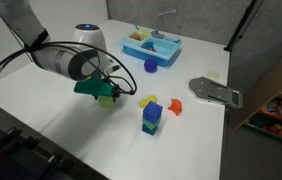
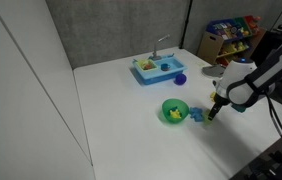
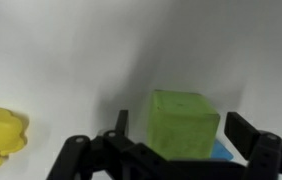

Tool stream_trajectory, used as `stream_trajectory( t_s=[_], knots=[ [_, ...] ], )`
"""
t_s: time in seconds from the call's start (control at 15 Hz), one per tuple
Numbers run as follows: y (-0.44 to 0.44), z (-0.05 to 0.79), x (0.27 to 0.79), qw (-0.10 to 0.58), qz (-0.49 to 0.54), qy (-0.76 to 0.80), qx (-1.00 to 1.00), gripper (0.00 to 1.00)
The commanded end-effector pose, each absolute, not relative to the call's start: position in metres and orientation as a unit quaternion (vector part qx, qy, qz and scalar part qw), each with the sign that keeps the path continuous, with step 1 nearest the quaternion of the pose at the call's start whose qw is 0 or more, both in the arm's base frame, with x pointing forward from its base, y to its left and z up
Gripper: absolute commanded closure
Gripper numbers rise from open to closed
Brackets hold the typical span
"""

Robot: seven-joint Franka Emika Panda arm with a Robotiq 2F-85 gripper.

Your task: Pick up the green block and stack it on the navy blue block, pick up the neon blue block and stack it on the green block, Pick up the orange toy and stack it on the neon blue block, pick up the light green block and stack it on the neon blue block top

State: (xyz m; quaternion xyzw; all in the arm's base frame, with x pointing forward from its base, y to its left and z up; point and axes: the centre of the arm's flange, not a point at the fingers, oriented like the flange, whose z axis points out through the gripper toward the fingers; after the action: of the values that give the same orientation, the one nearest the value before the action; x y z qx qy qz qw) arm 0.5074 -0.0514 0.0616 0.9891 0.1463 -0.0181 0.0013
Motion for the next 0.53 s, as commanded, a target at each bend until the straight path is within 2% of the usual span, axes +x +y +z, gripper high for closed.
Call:
stream_trajectory(
  t_s=[0.0,0.27,0.47],
  knots=[
    [-0.05,0.05,0.514,0.004,-0.011,0.151,0.988,0.34],
    [-0.053,0.066,0.511,0.023,0.0,0.143,0.989,0.66],
    [-0.063,0.097,0.507,0.04,0.011,0.127,0.991,0.68]
  ],
)
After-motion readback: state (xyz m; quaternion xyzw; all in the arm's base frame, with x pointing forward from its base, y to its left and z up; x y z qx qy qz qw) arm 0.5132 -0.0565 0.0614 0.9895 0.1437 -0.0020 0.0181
